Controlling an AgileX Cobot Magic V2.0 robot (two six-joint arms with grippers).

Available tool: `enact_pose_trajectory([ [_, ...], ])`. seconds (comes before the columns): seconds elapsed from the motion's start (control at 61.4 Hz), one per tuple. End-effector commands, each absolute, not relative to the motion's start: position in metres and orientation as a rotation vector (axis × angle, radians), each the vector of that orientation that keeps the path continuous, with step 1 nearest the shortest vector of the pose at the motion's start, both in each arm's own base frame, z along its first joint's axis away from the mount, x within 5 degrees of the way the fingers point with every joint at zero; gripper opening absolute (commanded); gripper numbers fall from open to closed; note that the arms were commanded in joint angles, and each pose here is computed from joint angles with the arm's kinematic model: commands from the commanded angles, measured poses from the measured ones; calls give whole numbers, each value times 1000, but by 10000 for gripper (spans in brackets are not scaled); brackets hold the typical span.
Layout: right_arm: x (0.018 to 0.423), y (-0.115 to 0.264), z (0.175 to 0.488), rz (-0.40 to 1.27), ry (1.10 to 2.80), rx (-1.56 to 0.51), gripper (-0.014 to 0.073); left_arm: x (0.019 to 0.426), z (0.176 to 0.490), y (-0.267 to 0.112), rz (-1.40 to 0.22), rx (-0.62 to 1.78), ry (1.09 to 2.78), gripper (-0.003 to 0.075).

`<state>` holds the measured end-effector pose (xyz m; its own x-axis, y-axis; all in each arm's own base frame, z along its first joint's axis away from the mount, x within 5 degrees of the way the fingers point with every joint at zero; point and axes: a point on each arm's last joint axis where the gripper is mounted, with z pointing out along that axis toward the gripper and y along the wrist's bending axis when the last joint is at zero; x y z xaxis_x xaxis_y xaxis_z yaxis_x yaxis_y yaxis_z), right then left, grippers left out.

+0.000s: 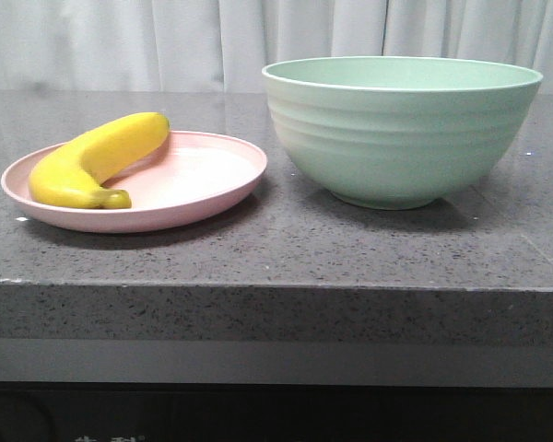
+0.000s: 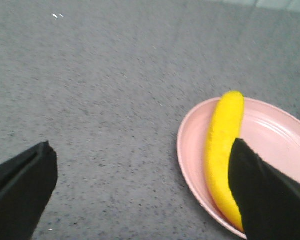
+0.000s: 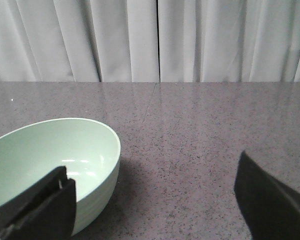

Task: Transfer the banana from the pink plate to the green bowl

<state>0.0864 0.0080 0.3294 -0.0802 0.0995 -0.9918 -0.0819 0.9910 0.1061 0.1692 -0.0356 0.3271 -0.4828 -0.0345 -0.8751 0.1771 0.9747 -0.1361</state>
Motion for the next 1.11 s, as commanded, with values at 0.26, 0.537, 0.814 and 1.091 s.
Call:
enact_pose_trajectory([
  [0.26,88,6,347,130,1532,22,652,251,330,-107,-354,355,2260,682],
  [0.537,88,6,347,130,1534,22,652,272,309,-134,-369,428,2322,603],
  [0.814,88,6,347,130,1534,22,652,280,298,-136,-360,424,2347,596],
  [1.091,88,6,347,130,1534,22,652,287,283,-139,-348,430,2397,596],
])
